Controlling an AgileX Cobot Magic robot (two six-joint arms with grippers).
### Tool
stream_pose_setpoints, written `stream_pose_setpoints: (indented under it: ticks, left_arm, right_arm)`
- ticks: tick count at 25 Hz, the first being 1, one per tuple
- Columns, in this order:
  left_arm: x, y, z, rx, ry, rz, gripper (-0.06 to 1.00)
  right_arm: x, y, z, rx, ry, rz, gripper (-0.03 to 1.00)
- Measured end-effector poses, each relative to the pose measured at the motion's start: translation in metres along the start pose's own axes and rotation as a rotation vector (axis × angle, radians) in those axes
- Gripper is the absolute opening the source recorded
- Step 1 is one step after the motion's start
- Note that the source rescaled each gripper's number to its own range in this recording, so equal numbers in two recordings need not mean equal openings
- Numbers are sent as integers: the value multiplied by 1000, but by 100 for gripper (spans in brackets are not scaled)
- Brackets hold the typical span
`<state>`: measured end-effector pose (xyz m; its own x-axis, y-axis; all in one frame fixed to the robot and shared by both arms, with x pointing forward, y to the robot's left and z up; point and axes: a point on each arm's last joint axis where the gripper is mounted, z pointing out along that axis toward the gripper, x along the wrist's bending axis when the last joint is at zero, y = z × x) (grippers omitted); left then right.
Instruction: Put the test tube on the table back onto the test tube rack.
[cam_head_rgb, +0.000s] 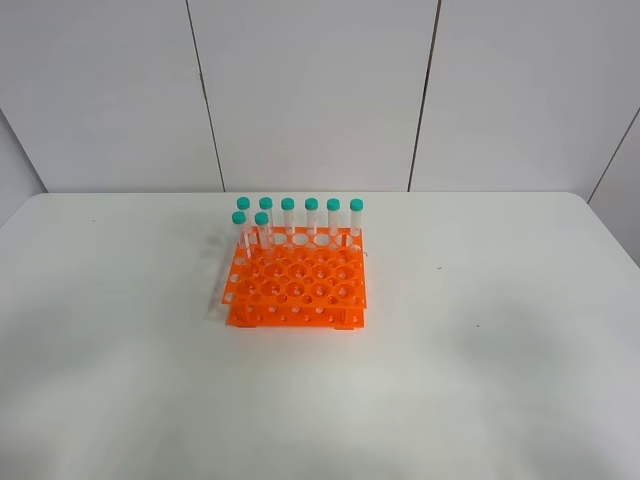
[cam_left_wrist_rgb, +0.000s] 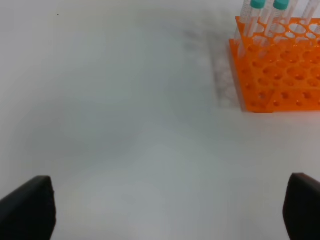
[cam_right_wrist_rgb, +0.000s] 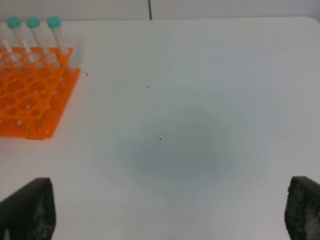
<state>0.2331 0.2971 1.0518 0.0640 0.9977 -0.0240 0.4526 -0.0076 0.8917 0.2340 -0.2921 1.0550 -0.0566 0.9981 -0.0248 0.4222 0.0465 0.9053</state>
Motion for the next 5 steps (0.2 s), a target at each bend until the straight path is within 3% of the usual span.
stream_pose_setpoints:
  ticks: [5]
  left_arm:
    - [0,0,0,0,0,0,100]
  right_arm:
    - [0,0,0,0,0,0,100]
